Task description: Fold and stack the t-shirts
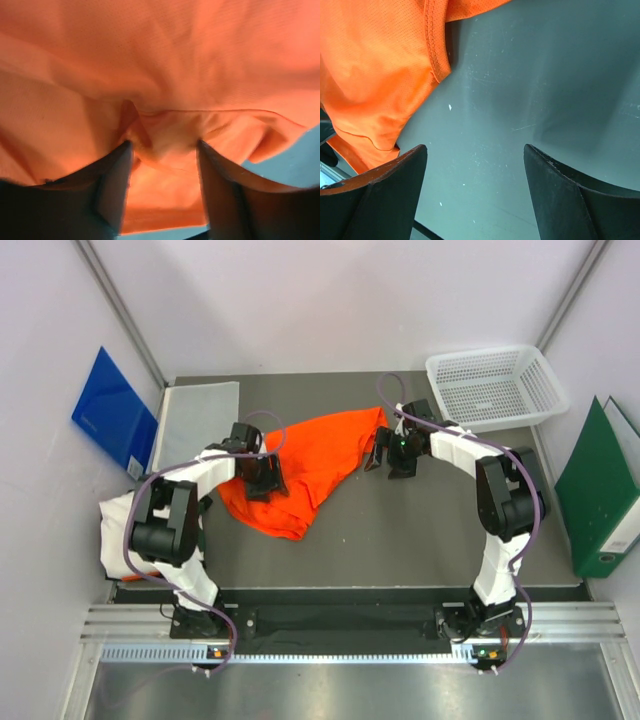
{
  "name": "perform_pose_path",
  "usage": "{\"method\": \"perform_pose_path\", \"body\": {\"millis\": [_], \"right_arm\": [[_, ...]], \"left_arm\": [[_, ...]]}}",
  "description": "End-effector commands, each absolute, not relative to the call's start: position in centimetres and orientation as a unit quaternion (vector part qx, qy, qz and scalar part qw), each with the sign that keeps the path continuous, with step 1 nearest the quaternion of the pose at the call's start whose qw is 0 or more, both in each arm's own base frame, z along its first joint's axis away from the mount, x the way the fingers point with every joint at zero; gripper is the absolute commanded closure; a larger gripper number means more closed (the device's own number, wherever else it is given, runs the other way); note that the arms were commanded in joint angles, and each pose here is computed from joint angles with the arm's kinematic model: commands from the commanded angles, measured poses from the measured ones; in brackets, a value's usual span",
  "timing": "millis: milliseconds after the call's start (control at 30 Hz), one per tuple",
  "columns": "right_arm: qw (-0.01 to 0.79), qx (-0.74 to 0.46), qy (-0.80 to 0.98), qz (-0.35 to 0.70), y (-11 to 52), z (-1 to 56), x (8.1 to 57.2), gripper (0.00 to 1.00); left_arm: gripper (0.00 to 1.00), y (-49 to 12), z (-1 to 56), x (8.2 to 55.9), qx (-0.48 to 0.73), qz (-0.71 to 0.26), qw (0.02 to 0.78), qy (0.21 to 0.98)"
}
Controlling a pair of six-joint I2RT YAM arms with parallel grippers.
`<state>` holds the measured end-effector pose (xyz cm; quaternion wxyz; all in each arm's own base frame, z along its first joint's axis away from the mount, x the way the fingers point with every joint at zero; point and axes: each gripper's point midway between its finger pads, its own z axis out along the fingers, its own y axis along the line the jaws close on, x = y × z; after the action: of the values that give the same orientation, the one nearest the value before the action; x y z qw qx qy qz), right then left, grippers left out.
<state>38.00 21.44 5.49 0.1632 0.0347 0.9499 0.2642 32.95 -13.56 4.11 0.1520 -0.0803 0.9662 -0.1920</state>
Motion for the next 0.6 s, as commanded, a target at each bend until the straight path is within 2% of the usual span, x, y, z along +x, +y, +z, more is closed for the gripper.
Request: {"method": "perform_pose_path", "body": {"millis": [0, 33, 100, 400, 567], "right_arm": [[0.181, 0.024, 0.944, 0.275, 22.0, 7.0, 39.1, 0.22], [0.181, 0.023, 0.944, 0.275, 22.1, 7.1, 39.0, 0.22], [0.185, 0.023, 0.944, 0.272, 22.0, 7.3, 39.2, 0.22], [0.191, 0.027, 0.945, 0.263, 21.7, 7.2, 39.7, 0.22], [0.200, 0.038, 0.941, 0.270, 21.8, 7.3, 41.0, 0.22]], "left_arm": [[0.53, -14.4, 3.8, 34.5, -0.060, -0.195, 0.167, 0.965], [0.74, -14.5, 4.0, 34.6, -0.057, -0.197, 0.167, 0.964], [1.00, -14.9, 5.9, 35.6, -0.052, -0.209, 0.189, 0.958], [1.00, -14.6, 17.7, 39.7, -0.037, -0.211, 0.328, 0.920], [1.00, -13.9, 22.2, 42.2, -0.054, -0.209, 0.385, 0.897]]}}
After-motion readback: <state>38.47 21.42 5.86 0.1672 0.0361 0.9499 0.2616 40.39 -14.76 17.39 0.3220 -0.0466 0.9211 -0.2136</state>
